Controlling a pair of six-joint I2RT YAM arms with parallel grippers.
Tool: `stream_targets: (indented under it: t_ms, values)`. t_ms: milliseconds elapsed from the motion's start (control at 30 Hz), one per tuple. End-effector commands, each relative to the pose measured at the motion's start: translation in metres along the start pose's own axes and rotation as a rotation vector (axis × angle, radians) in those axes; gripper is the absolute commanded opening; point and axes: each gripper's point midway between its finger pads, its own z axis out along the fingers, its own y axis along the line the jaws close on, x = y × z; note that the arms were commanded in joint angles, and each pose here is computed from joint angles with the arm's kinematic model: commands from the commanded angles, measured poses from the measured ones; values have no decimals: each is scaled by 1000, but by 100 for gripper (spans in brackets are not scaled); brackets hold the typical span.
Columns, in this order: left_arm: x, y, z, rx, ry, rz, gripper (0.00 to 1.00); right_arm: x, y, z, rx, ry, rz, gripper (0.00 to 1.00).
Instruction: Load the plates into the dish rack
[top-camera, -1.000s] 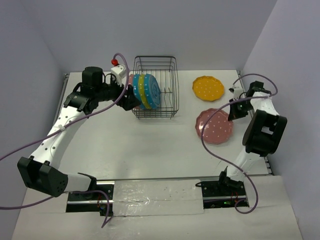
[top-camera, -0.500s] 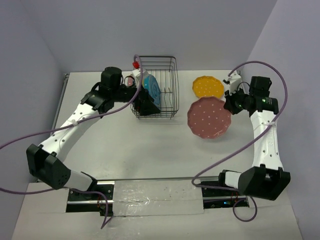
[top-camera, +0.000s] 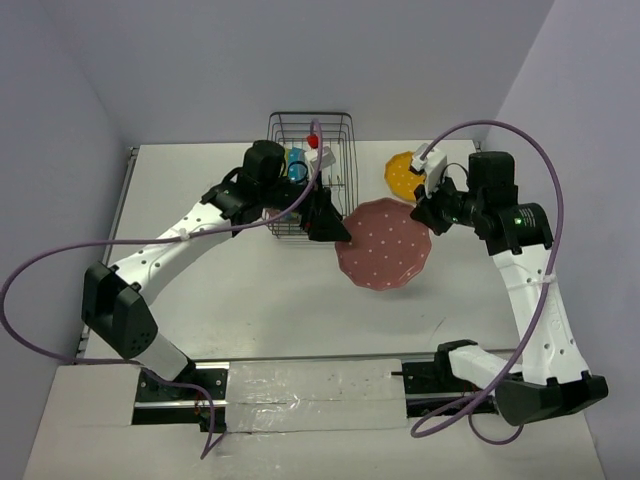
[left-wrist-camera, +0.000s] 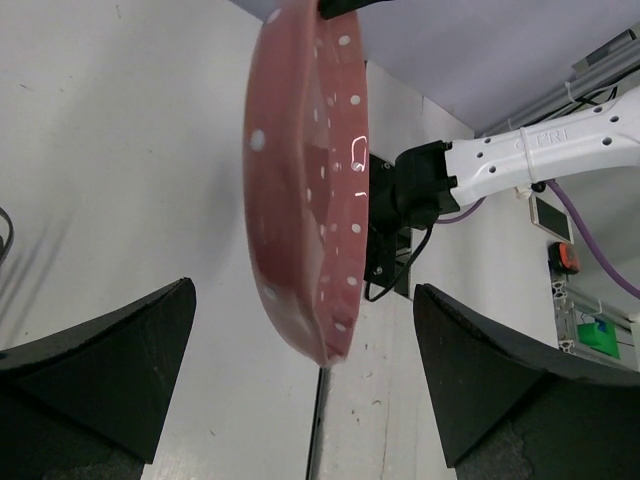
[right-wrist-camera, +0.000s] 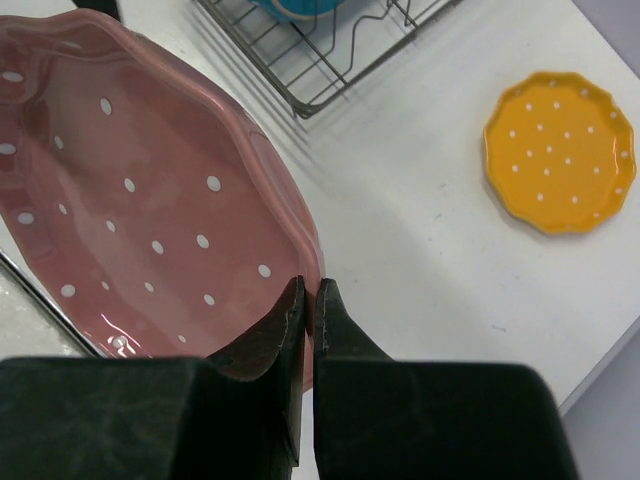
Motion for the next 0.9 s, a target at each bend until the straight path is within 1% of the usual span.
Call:
stream_targets:
  t_ms: [0, 100, 167, 267, 300, 367, 500, 567, 600, 633, 667, 700, 833, 867]
  values:
    - [-23, -19, 7, 63, -43, 44, 99, -48, 12, -26, 13, -156, -27, 0]
    - [-19, -16, 14, 49, -35, 32, 99, -53, 22, -25, -14, -164, -32, 0]
    - [-18, -15, 16, 51, -29, 25, 96, -55, 26, -26, -24, -170, -29, 0]
    - [-18, -14, 18, 57, -33, 14, 79, -58, 29, -24, -41, -173, -29, 0]
    - [-18, -15, 18, 61, -34, 13, 66, -59, 31, -25, -49, -177, -30, 0]
    - [-18, -17, 18, 71, -36, 10, 53, -63, 35, -24, -69, -186, -27, 0]
    - [-19, -21, 18, 100, -34, 25, 0, -66, 42, -19, -114, -190, -12, 0]
    - [-21, -24, 14, 97, -38, 54, 0, -64, 49, -16, -157, -180, 11, 8]
    - [-18, -24, 13, 94, -27, 72, 0, -64, 51, -14, -173, -174, 22, 15]
    - [-19, -26, 9, 95, -28, 87, 0, -64, 53, -14, -188, -169, 40, 44]
    - [-20, -28, 6, 99, -29, 100, 0, -61, 57, -10, -224, -149, 63, 60]
    - [-19, -31, 1, 105, -29, 119, 0, -58, 58, -5, -244, -121, 102, 73]
    - [-21, -33, -13, 97, -46, 181, 0, -58, 70, 2, -359, -83, 172, 79]
    - [-20, -34, -16, 101, -45, 192, 0, -61, 76, 1, -401, -90, 183, 80]
